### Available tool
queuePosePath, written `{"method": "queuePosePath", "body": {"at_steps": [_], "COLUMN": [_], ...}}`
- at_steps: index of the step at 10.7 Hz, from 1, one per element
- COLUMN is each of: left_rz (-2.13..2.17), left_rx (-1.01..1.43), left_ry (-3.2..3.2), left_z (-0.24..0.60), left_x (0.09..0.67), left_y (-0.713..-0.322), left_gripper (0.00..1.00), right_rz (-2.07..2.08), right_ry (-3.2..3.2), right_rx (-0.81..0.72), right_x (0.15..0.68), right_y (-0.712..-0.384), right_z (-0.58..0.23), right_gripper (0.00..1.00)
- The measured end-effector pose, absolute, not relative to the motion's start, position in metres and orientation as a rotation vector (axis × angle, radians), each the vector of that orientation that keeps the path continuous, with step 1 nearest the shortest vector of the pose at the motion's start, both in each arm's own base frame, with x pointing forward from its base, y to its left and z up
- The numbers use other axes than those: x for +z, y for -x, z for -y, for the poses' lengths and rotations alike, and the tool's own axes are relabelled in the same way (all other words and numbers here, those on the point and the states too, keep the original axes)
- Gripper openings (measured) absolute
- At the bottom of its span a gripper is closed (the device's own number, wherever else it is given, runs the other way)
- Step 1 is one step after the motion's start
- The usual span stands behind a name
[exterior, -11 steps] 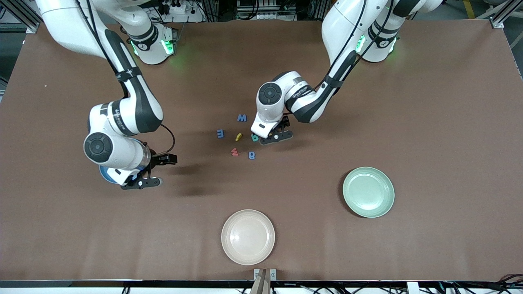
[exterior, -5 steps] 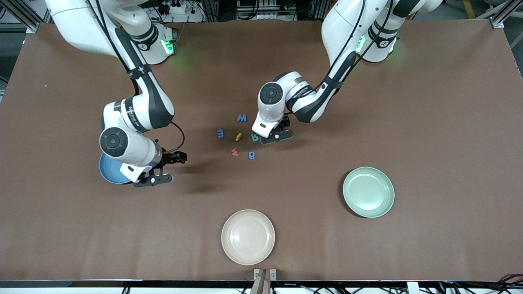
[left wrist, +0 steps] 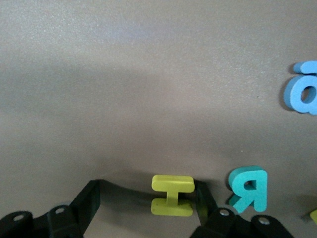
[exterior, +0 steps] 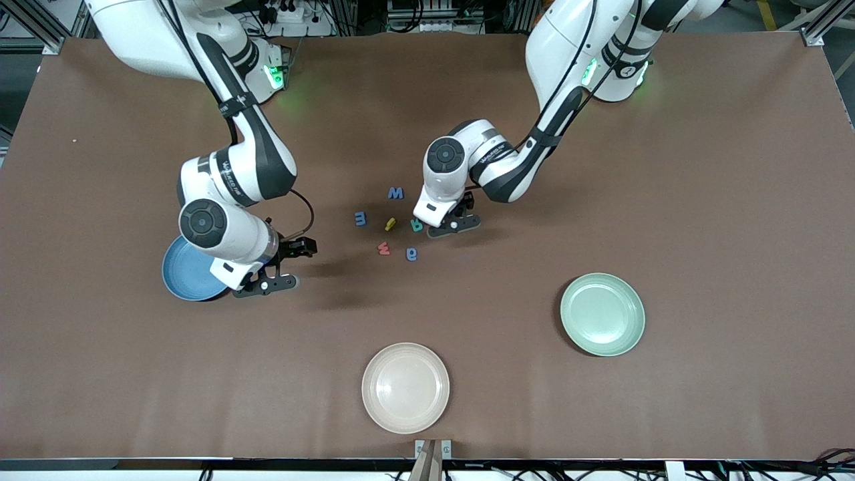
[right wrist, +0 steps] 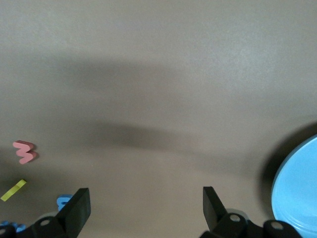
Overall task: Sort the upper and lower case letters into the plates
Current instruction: 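Grasp the yellow H with the left gripper and lift it, then drop the H on the green plate while the right gripper grasps yellow h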
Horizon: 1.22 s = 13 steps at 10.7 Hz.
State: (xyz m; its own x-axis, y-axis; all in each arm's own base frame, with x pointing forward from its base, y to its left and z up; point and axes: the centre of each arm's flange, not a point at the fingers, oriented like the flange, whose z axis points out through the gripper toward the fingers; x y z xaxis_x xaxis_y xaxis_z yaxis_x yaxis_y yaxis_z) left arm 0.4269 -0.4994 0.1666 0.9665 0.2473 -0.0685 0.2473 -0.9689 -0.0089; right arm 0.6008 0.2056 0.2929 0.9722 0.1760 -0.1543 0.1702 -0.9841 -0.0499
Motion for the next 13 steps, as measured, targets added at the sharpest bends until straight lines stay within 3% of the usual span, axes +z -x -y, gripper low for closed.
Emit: {"method": "queuePosePath", "body": {"at_steps": [1,3,4,6,10,13], "left_rz": [0.393,0.399,0.413,0.470,0.382,0.299], "left_rx": [0.103,0.092,0.085,0.056,-0.032,0.001], "left_ry": [3.121,3.128,3.127,3.110,3.100,3.092], "left_z": [0.500,0.500,0.496,0.467,0.323,0.193], "left_x": [0.168,0.173,0.175,0.196,0.316,0.319], "left_y": [-0.428,-0.431,-0.437,-0.473,-0.581,-0.628], "left_gripper": [0.77,0.45,0.35,0.35,0.35,0.35], "right_rz": [0.276,0.238,0.190,-0.004,-0.390,-0.647], "right_ry": [3.084,3.092,3.101,3.127,3.107,3.029], "right_rx": [0.257,0.266,0.268,0.282,0.157,0.176], "right_x": [0.290,0.289,0.289,0.286,0.253,0.224], "right_y": [-0.598,-0.591,-0.586,-0.571,-0.517,-0.494], "right_z": [-0.207,-0.224,-0.237,-0.268,-0.345,-0.348], "right_gripper": [1.00,1.00,1.00,1.00,1.00,1.00]}}
